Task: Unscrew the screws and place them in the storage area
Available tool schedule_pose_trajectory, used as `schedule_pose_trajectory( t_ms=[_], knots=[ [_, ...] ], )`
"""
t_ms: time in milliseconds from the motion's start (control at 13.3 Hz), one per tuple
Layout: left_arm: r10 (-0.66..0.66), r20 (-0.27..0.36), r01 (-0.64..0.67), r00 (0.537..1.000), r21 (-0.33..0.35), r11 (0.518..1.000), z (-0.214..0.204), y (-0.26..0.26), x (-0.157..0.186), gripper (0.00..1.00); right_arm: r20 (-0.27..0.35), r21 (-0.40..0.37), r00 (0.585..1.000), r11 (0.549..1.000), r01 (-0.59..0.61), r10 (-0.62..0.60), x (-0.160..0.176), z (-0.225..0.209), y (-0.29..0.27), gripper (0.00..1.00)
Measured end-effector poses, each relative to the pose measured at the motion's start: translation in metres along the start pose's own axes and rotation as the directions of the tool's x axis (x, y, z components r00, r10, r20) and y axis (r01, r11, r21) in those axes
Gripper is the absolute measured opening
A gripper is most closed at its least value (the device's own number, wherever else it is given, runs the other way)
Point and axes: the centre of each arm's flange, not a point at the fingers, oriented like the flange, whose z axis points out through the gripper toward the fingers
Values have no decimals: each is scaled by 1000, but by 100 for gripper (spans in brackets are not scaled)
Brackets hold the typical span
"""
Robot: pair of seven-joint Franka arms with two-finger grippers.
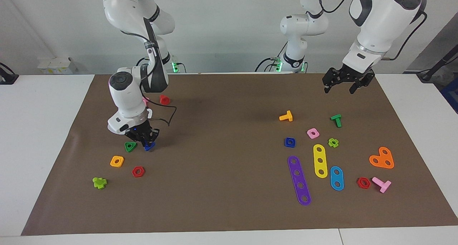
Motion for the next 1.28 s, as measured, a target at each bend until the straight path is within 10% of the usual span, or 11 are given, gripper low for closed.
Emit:
schedule_pose_trajectory(
  t_ms=[301,602,903,1279],
  knots=[
    [-1,0,1,1000,0,1000,0,-1,0,100,6,-1,1000,1000,18,-18,-6,10,11,19],
    [-4,-1,4,1000,4,1000,-1,-3,-1,100,-14,1,1000,1000,17,-17,-3,0,11,61],
    [-16,-12,16,1000,4,1000,-6,-9,-1,100,-41,-3,997,998,-60,59,24,-96,18,100],
    [-28,-42,28,999,3,1000,-21,-16,0,100,14,-25,992,992,-123,123,24,-235,43,100]
  ],
)
